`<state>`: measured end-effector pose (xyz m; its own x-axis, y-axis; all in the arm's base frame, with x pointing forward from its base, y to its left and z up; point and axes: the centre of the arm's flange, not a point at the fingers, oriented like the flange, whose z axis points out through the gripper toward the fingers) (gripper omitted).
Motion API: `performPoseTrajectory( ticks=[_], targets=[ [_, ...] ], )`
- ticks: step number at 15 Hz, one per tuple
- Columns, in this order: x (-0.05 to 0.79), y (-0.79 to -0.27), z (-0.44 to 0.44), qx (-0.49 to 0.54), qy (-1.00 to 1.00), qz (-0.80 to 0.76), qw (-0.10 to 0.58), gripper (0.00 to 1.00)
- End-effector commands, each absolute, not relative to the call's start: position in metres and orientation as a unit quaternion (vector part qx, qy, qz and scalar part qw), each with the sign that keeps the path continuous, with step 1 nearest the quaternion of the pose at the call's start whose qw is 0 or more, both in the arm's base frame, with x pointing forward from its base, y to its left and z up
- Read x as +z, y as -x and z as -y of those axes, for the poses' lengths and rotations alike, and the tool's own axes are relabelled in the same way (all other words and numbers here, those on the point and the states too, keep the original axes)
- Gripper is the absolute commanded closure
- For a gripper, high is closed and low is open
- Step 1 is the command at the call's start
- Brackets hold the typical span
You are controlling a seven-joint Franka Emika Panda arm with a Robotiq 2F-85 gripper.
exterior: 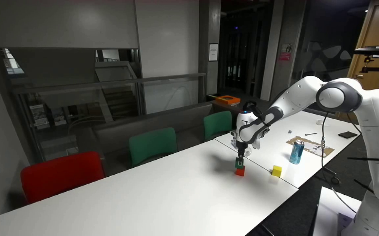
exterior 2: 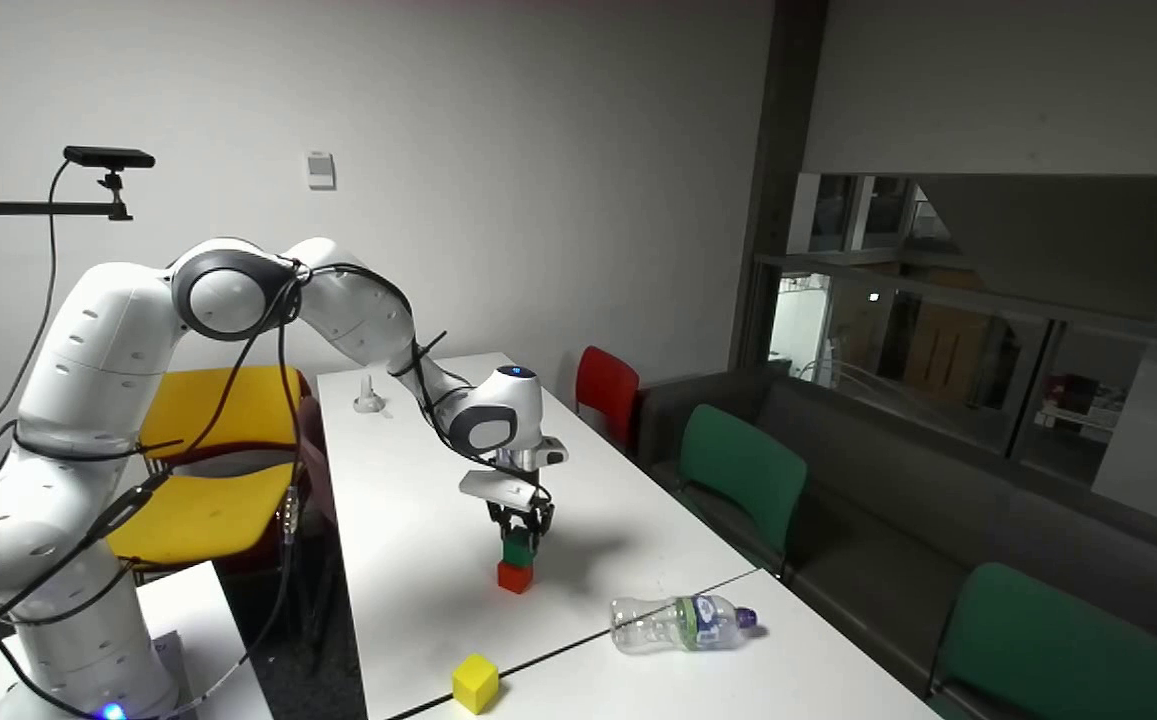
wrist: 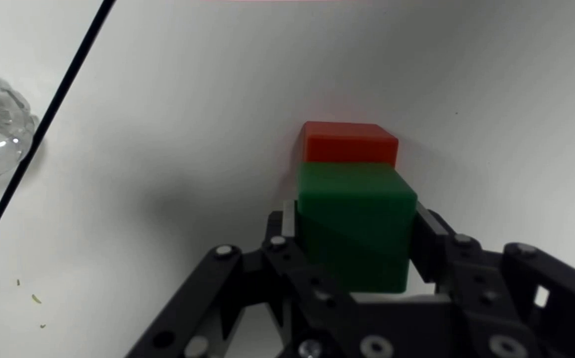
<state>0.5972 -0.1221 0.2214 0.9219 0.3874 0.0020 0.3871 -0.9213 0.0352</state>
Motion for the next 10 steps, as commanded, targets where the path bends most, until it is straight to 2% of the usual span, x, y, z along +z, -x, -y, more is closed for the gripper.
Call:
performPoseTrajectory(
  ticks=[1,10],
  targets=[
    [0.202,-0.579,0.114,-0.012,-0.984,-0.179,0.006,0.69],
    [0.212,-0.558,0.105,-0.007,-0.989,-0.146,0.018,0.69]
  ],
)
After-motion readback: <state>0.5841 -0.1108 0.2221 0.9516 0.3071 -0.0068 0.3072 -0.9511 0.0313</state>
